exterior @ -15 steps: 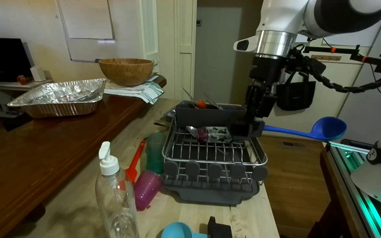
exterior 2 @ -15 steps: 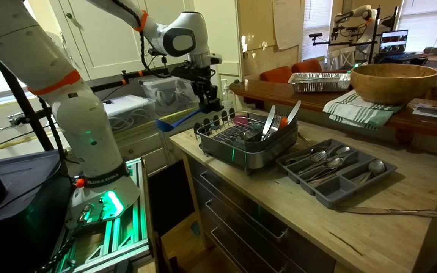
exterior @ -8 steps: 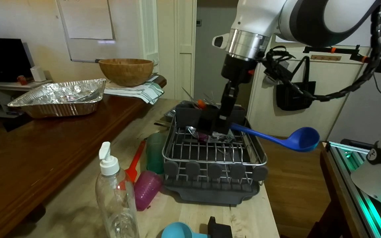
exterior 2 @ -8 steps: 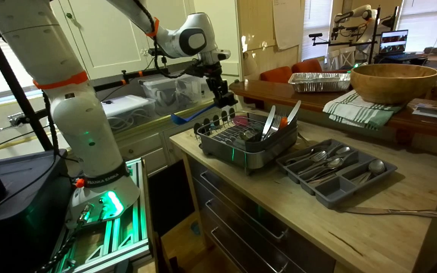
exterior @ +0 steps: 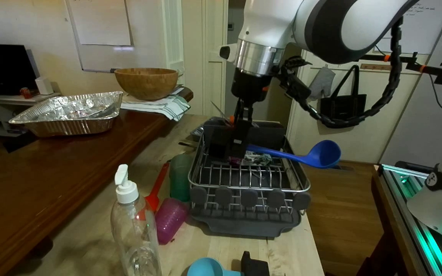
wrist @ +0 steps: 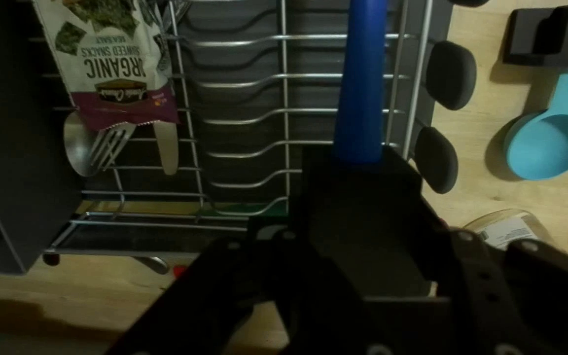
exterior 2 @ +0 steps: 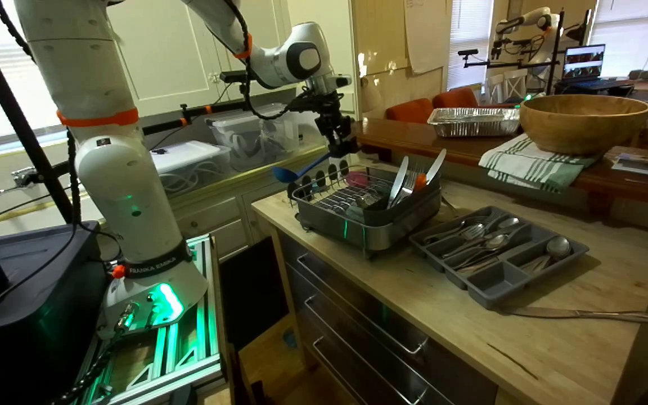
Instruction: Move the blue spoon to the left dish rack, then remove some utensils from the left dish rack
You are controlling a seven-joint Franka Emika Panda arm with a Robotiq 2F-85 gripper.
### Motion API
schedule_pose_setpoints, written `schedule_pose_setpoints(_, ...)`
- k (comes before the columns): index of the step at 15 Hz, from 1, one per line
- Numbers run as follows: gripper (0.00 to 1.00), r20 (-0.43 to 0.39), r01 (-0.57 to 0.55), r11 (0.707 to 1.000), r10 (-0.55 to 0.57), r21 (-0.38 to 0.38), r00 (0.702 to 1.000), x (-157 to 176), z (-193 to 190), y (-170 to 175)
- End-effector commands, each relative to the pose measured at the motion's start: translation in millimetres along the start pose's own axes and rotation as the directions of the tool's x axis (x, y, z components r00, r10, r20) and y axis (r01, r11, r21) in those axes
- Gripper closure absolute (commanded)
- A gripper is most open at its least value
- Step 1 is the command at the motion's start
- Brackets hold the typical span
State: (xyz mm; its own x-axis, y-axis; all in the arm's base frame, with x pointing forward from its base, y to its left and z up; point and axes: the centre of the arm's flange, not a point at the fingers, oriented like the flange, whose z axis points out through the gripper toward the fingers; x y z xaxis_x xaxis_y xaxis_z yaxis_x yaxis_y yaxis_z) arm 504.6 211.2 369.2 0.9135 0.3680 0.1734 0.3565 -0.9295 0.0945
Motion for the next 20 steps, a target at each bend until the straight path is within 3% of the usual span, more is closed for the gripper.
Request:
schedule_pose_setpoints(1,0.74,-0.037,0.105,0.994,-0.104,0.032,0.994,19,17,-13)
schedule_pose_setpoints(6,0.74,-0.208,0.167,0.983,-0.147,0.082,0.967,29,20,-19)
schedule_pose_setpoints(8,0.74,-0.252,0.234,0.965,-0.198,0.119,0.947,30,17,-19)
schedule_pose_setpoints(12,0.74,-0.268,0.307,0.939,-0.259,0.155,0.928,26,23,-9)
schedule_pose_setpoints(20,0.74,-0.235,0.190,0.971,-0.153,0.145,0.960,9,61,30)
